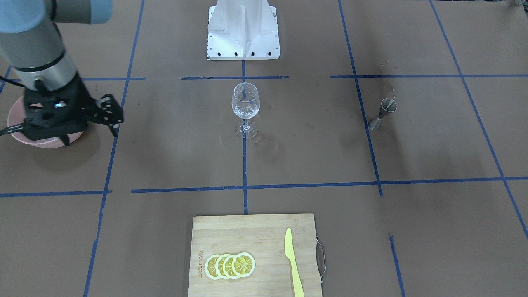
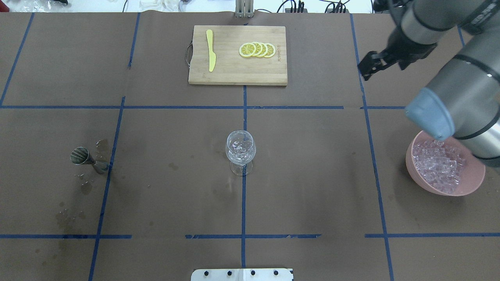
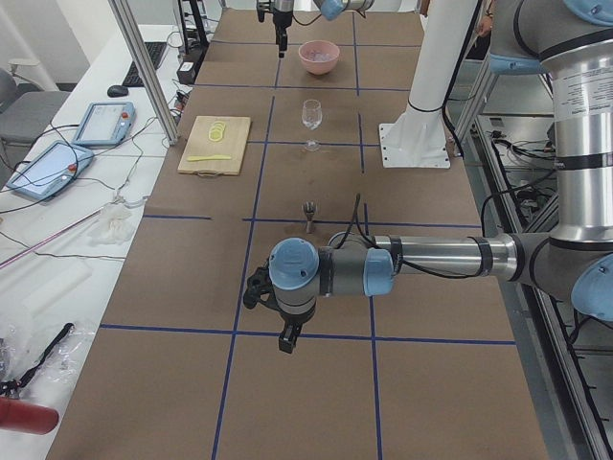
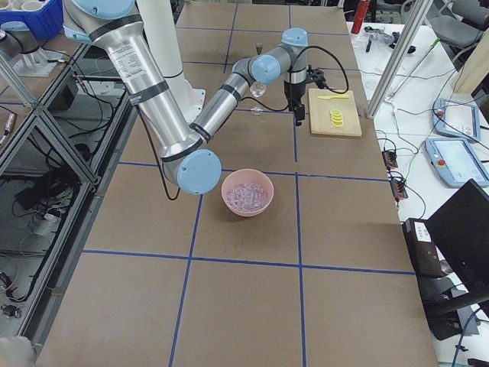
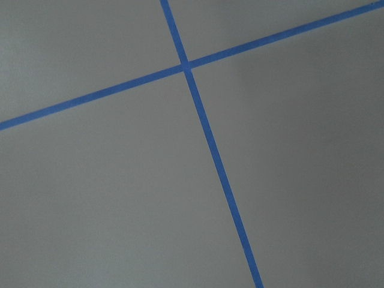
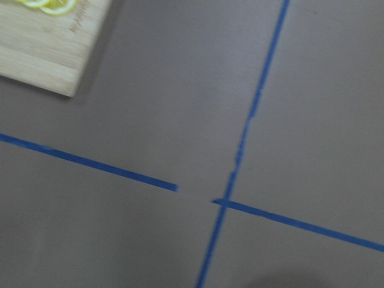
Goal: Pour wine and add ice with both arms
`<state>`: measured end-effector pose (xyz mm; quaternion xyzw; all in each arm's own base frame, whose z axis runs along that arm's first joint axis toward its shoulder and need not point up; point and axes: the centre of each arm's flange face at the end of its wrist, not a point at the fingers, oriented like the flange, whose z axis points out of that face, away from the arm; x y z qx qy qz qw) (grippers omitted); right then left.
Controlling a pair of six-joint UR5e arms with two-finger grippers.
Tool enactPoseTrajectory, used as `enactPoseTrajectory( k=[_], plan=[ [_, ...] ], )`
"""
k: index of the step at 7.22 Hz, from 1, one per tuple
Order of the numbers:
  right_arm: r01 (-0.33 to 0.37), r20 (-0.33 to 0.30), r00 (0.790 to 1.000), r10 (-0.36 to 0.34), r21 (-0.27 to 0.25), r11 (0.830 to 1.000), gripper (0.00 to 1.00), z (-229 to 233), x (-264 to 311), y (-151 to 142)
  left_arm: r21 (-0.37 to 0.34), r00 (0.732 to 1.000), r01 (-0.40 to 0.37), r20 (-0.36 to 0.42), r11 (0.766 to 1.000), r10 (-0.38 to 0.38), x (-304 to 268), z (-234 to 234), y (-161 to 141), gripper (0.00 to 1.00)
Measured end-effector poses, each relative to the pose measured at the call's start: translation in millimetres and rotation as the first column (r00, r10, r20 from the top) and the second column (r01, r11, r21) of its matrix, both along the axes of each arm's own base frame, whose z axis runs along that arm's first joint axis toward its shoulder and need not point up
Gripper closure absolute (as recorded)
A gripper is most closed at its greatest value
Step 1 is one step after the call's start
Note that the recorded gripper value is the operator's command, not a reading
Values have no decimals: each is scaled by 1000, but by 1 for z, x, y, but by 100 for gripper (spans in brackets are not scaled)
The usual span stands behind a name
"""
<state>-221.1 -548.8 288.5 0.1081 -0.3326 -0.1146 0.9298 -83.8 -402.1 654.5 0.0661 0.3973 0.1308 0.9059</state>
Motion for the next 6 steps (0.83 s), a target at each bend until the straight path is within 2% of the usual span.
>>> enactPoseTrajectory(
  k=[1, 3, 4, 6],
  plan=[
    [65, -9, 998, -65, 5, 998, 0, 56, 66, -6, -4, 1000, 2, -1, 1000, -2, 0, 0, 3, 0],
    [160, -18, 987, -159, 12, 987, 0, 158, 175, 0, 0, 1000, 5, -1, 1000, -5, 0, -3, 1, 0],
    [178, -6, 984, -178, -6, 984, 0, 206, 218, 9, 5, 1000, 6, -2, 1000, -6, -1, -4, -1, 0],
    [124, 23, 992, -123, -112, 986, 0, 300, 285, 57, 16, 1000, 8, -1, 1000, -8, -3, -7, -3, 0]
  ],
)
